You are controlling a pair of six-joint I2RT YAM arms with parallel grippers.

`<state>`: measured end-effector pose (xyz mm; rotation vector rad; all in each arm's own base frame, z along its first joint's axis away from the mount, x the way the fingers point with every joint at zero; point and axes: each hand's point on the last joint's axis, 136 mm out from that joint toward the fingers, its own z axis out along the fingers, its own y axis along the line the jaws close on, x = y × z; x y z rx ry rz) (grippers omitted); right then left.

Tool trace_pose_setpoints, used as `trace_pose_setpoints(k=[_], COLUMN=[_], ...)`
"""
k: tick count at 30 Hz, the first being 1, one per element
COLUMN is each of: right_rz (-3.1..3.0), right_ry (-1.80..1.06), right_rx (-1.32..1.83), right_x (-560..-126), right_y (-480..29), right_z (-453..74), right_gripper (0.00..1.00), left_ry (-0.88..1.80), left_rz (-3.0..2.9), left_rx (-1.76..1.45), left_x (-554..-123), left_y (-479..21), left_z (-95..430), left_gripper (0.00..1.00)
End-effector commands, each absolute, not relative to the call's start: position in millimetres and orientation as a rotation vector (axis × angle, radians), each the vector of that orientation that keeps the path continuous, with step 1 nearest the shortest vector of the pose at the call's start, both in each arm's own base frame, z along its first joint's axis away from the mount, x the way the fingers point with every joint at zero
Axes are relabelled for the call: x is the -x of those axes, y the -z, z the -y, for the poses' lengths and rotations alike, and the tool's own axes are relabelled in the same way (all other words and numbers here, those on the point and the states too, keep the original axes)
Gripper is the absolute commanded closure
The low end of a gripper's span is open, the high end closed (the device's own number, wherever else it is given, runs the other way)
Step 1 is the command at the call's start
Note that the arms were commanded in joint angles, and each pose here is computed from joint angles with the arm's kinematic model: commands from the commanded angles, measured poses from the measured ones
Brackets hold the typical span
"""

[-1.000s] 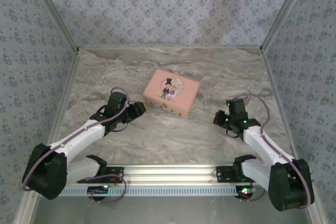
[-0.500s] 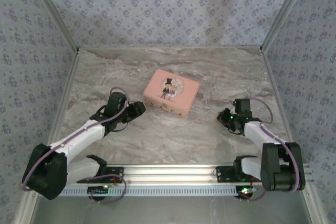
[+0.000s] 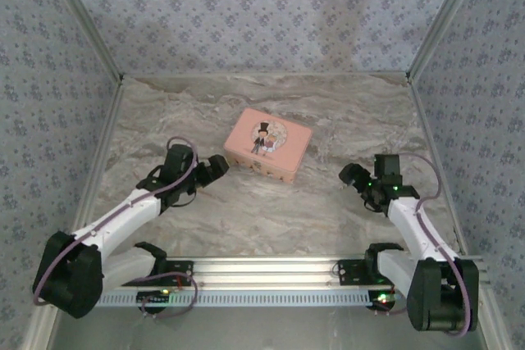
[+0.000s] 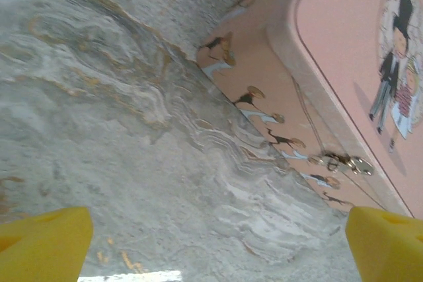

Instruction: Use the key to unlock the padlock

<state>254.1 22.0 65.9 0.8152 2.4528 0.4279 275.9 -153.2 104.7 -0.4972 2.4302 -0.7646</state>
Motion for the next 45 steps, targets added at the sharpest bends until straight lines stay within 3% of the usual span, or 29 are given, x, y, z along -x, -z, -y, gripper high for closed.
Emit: trace_pose_setpoints(k=[1, 7, 12, 23, 30, 33, 37, 45], right_rz=[-2.416, -2.219, -2.036, -1.914, -1.866, -1.901, -1.905, -1.955], right_ry=[-0.205, 0.221, 0.457, 0.523, 0.343, 0.203, 0.239, 0.185], right_rx=[-0.828, -0.739, -0.484, -0.277, -0.135, -0.149, -0.165, -0.132], right_x=[-258, -297, -334, -361, -378, -381, -385, -388], right_y=[-87, -138, -158, -120, -107, -91, -90, -86], right_z=[8, 55, 55, 46, 31, 34, 39, 34], right_gripper=[0.0, 0.0, 0.0, 0.0, 0.0, 0.0, 0.0, 0.0], left_ry=[0.654, 0.224, -0.147, -0.17, -0.184, -0.107, -0.145, -0.225], left_rz=[-2.377, -2.337, -2.182, -1.972, -2.001, -1.927, -1.924, -1.901], left_rx=[0.476, 0.29, 0.234, 0.357, 0.332, 0.169, 0.217, 0.195], left_x=[-293, -329, -346, -366, -382, -390, -384, -390], left_y=[-131, -154, -173, -124, -108, -112, -89, -94], left_z=[132, 76, 21, -42, -48, -29, -37, -33], left_gripper=[0.02, 0.02, 0.02, 0.02, 0.02, 0.02, 0.02, 0.02])
